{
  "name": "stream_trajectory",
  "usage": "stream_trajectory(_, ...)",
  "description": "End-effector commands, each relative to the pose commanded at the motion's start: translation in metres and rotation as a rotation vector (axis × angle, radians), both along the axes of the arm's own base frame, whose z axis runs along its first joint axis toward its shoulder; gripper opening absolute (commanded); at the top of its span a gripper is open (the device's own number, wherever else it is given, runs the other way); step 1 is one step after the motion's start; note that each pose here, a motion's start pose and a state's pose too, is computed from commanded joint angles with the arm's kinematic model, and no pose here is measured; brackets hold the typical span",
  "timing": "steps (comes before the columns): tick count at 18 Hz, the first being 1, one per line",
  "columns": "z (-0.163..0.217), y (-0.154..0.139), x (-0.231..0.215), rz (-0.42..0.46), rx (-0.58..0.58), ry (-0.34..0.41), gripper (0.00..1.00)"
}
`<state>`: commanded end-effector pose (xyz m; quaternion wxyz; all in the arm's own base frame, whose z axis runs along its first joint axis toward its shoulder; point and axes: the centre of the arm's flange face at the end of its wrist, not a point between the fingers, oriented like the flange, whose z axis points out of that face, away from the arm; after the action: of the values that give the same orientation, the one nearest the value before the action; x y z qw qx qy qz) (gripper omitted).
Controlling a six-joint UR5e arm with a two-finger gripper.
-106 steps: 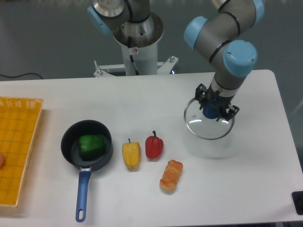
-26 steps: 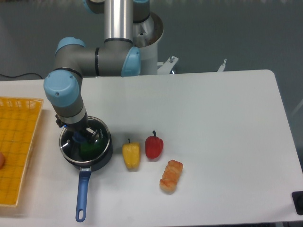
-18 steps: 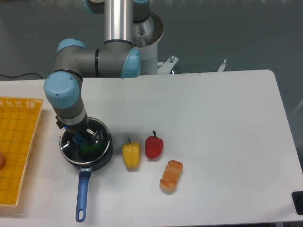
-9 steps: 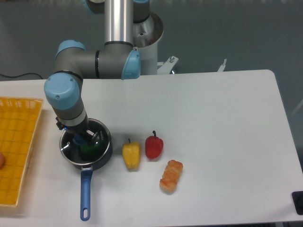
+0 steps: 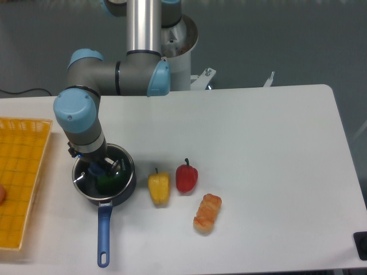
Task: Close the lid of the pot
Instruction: 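Hold the lid on the saucepan rim with the gripper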
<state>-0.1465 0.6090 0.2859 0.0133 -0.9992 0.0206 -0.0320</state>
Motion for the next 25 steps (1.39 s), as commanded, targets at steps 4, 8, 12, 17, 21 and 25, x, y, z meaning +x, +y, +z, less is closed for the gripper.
stream_trajectory(4, -0.002, 0.000, 0.000, -0.005, -0.002, -0.001, 0.73)
stream_trajectory(8, -0.002, 0.002, 0.000, -0.011, 0.011, 0.007, 0.96)
stream_trajectory(12, 0.000, 0.002, 0.000, -0.012, 0.014, 0.009, 1.00)
stream_trajectory(17, 0.007, 0.001, 0.000, -0.014, 0.023, 0.017, 1.00)
stream_trajectory(21, 0.023, -0.002, 0.001, -0.027, 0.046, 0.032, 1.00)
stream_trajectory(25, 0.041, -0.013, 0.005, -0.035, 0.052, 0.051, 1.00)
